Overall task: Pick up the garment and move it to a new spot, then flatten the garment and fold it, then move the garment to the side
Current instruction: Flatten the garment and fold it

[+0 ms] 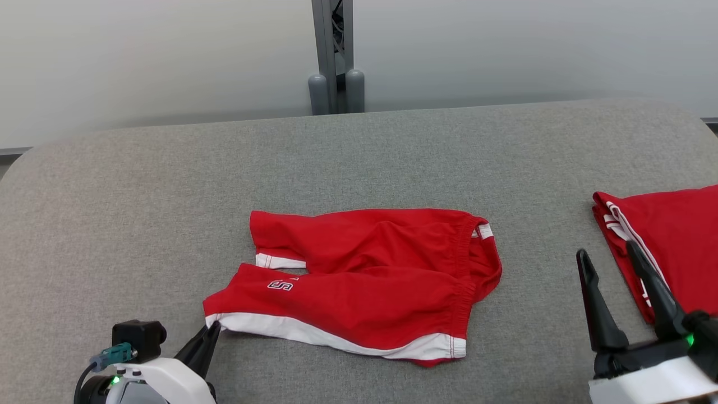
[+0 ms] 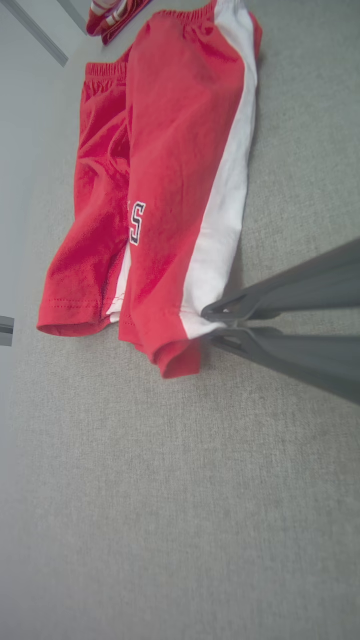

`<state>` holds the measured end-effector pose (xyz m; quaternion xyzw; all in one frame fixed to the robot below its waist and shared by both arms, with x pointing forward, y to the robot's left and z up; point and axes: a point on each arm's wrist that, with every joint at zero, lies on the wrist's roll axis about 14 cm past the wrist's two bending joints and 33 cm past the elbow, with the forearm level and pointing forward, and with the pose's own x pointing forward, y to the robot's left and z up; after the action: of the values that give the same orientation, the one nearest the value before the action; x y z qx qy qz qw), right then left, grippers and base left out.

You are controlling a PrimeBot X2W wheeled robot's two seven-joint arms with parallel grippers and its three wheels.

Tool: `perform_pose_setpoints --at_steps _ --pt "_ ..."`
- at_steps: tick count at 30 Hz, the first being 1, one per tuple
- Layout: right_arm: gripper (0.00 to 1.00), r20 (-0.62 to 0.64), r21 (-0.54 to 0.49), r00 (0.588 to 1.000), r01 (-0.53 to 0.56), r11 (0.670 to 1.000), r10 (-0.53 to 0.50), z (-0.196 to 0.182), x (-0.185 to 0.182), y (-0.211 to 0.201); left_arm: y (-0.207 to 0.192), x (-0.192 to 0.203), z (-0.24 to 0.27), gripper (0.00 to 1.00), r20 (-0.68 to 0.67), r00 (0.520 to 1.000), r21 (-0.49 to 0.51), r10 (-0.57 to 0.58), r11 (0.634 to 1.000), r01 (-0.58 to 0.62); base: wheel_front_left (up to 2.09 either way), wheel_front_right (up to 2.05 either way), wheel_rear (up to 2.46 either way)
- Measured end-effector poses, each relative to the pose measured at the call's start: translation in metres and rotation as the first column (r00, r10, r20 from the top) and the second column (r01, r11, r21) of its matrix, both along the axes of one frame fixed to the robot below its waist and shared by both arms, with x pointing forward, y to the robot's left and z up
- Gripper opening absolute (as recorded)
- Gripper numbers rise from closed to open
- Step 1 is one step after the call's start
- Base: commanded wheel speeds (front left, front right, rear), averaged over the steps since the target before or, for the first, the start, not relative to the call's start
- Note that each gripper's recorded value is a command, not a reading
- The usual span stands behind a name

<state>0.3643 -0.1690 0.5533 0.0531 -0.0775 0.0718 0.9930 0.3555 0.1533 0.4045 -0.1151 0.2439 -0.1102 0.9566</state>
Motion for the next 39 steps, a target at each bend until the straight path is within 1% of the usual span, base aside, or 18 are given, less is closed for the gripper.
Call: perform_pose_setpoints --at_steps 8,21,27,30,32,36,39 --pt "1.00 -0.137 0.005 0.989 0.055 0.998 -0.054 -0.034 -0.024 -0.014 0.001 -0.008 -0.002 0.00 -0.013 1.000 0.000 0.005 1.000 -0.005 0.00 0.00 0.00" --pt "1.00 -0.140 0.010 0.988 0.061 0.998 -0.059 -0.033 -0.033 -0.014 -0.001 -0.014 0.000 0.00 -0.015 1.000 0.003 -0.001 1.000 0.001 0.00 0.00 0.00" --pt "1.00 -0.161 -0.005 0.987 0.021 1.000 -0.022 -0.037 -0.030 -0.006 0.000 -0.015 0.000 0.00 -0.014 1.000 0.005 0.002 1.000 -0.002 0.00 0.00 0.00" --pt "1.00 -0.233 -0.013 0.972 -0.034 0.999 0.030 -0.054 -0.028 0.006 0.000 -0.014 0.000 0.00 -0.015 1.000 0.003 0.003 1.000 -0.003 0.00 0.00 0.00" --pt "1.00 -0.289 -0.013 0.954 -0.083 0.996 0.075 -0.070 -0.027 0.018 -0.001 -0.011 0.001 0.00 -0.009 1.000 -0.001 0.004 1.000 -0.004 0.00 0.00 0.00" --pt "1.00 -0.399 -0.005 0.900 -0.191 0.981 0.174 -0.102 -0.029 0.045 -0.004 -0.009 0.000 0.00 -0.010 1.000 -0.011 0.002 1.000 -0.002 0.00 0.00 0.00" --pt "1.00 -0.459 0.028 0.852 -0.269 0.963 0.251 -0.122 -0.031 0.068 -0.005 -0.006 -0.002 0.00 -0.012 1.000 -0.015 -0.001 1.000 0.001 0.00 0.00 0.00"
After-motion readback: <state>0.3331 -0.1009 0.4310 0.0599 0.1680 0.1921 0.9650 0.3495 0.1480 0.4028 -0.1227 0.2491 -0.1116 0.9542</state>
